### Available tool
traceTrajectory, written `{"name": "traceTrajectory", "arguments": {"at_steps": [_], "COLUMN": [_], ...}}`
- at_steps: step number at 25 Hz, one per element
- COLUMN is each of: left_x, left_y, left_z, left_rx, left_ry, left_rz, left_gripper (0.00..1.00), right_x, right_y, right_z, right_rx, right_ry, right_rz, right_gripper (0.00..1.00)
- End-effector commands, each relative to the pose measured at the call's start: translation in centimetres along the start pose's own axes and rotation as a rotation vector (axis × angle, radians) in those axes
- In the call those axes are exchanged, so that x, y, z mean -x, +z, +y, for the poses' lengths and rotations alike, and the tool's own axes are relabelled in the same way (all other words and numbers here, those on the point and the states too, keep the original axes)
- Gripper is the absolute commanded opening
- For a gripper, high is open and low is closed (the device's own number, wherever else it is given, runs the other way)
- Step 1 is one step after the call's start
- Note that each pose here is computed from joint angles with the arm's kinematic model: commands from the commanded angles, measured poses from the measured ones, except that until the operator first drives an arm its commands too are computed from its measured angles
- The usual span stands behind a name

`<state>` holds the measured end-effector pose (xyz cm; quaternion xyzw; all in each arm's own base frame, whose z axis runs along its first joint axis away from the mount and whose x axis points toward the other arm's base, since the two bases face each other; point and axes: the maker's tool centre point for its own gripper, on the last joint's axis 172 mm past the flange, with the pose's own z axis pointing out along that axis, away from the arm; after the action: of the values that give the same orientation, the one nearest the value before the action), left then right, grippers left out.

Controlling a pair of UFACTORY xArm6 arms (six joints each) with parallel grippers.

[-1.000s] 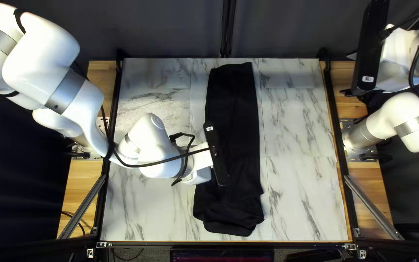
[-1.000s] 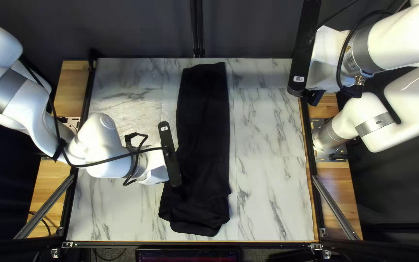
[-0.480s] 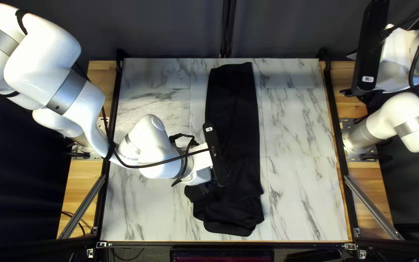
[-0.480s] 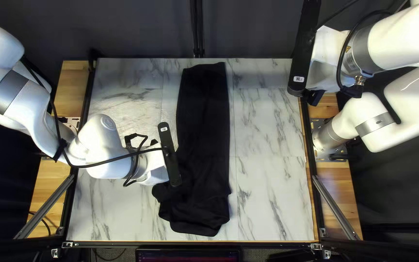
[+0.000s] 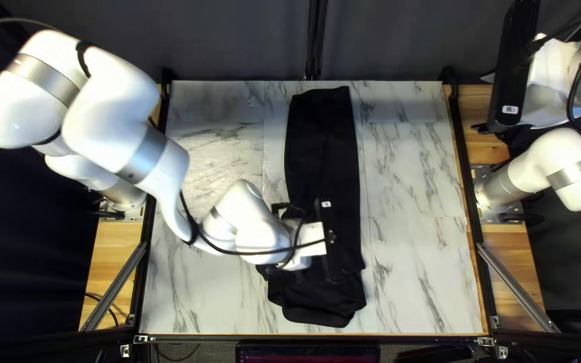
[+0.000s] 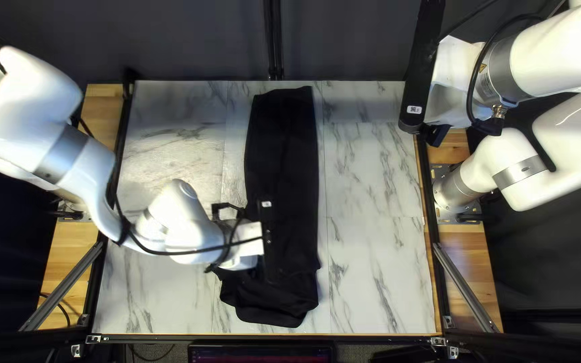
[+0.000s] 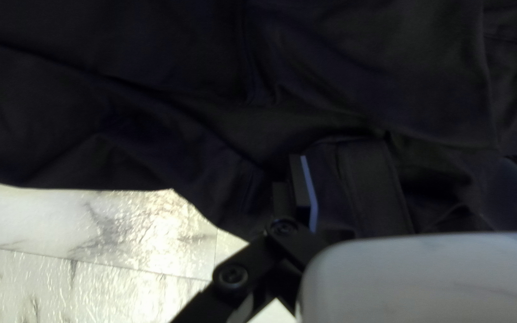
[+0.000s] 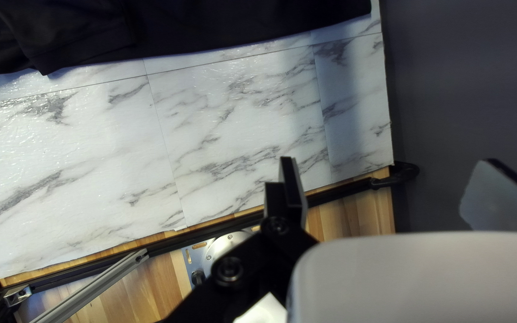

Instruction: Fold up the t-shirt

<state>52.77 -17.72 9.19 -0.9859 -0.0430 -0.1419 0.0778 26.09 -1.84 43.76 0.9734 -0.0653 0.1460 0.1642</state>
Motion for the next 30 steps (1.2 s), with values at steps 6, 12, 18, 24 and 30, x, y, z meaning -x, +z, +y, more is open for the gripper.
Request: {"name": "traceTrajectory", "arguments": {"at_steps": [6,12,18,24,30], "left_x": [0.2,0.2,0.2,0.5,0.5], "left_y": [3.6,5.0,6.0,6.0,5.9], "left_z": [0.0,0.8,1.4,1.0,0.6], "left_rx": [0.127,0.197,0.241,0.246,0.242], "left_ry": [0.162,0.246,0.262,0.253,0.249], "left_rz": [-0.089,-0.106,-0.097,-0.102,-0.109], "left_gripper": [1.00,0.98,0.81,0.01,0.00], "right_x": [0.0,0.0,0.0,0.0,0.0], "right_y": [0.0,0.0,0.0,0.0,0.0], "right_z": [0.0,0.0,0.0,0.0,0.0], "right_rx": [0.000,0.000,0.000,0.000,0.000], "right_ry": [0.000,0.000,0.000,0.000,0.000], "right_rz": [0.000,0.000,0.000,0.000,0.000], "right_gripper": [1.00,1.00,1.00,1.00,1.00]}}
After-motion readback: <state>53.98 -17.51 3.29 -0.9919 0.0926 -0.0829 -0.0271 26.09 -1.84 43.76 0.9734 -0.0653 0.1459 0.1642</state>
